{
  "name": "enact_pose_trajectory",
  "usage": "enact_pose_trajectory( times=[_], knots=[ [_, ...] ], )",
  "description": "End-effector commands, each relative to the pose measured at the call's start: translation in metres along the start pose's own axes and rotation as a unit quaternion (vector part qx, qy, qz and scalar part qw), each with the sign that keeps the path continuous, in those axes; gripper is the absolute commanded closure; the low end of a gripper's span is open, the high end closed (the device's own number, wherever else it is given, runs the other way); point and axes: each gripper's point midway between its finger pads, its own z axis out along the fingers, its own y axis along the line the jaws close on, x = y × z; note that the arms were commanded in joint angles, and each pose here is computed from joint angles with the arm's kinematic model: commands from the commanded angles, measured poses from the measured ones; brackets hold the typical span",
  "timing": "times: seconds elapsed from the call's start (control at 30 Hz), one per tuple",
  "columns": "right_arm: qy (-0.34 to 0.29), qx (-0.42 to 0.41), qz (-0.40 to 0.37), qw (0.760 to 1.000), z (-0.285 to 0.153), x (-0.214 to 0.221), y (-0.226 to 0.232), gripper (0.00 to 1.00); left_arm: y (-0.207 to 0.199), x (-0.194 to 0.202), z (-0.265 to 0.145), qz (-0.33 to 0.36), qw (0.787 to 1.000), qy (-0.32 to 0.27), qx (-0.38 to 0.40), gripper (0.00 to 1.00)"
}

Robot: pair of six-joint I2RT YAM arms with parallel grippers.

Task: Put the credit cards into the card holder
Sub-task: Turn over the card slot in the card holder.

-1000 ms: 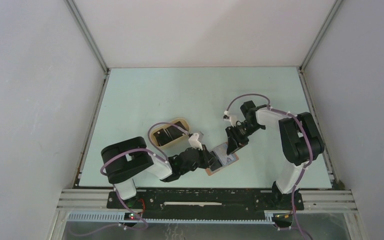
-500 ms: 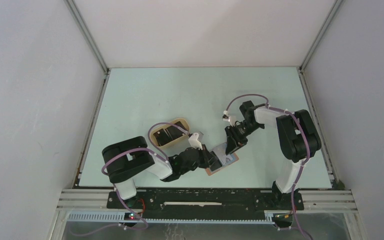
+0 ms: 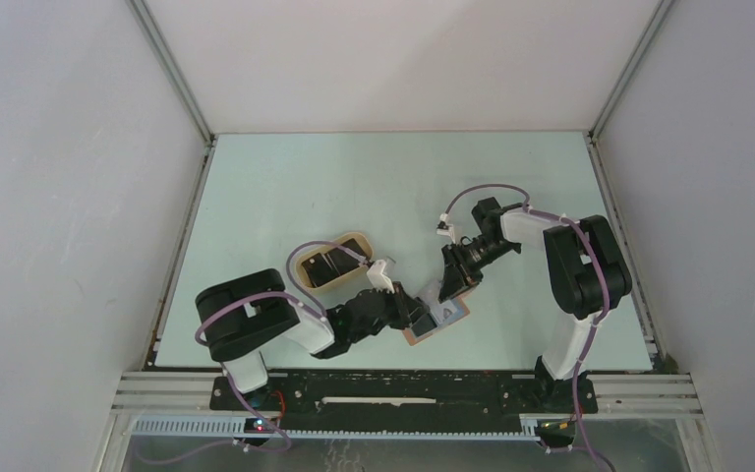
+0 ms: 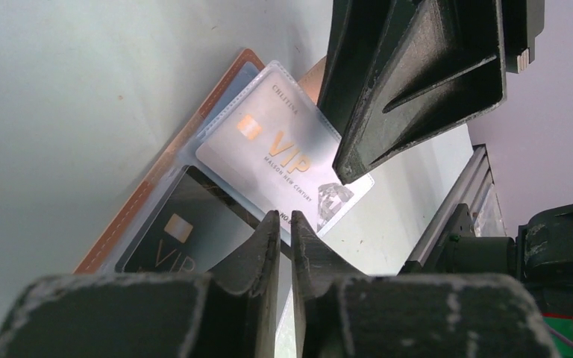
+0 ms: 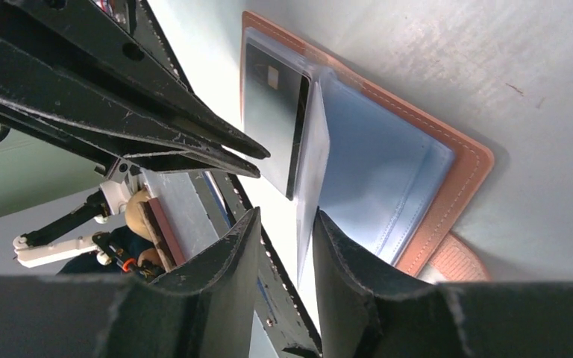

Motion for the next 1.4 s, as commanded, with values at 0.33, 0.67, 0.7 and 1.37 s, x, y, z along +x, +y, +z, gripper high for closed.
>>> enact_pose_trajectory(
  times=[0.33, 0.67, 0.7, 1.37],
  knots=[
    [0.006, -0.038, -0.023, 0.999, 0.010, -0.008, 0.028, 0.65, 0.005, -0.030, -0.039, -0.032, 0.998, -0.056, 0.009, 0.67],
    [0.027, -0.033, -0.058, 0.997, 0.027, -0.005, 0.042, 0.57, 0.013, -0.028, -0.045, -0.059, 0.997, -0.058, 0.002, 0.60],
    [0.030, -0.033, -0.061, 0.997, 0.028, -0.004, 0.044, 0.56, 0.012, -0.028, -0.045, -0.062, 0.996, -0.060, 0.004, 0.60],
    [0.040, -0.041, -0.182, 0.982, 0.015, -0.003, 0.083, 0.50, 0.020, -0.037, -0.068, -0.031, 0.997, -0.070, -0.009, 0.59]
  ],
)
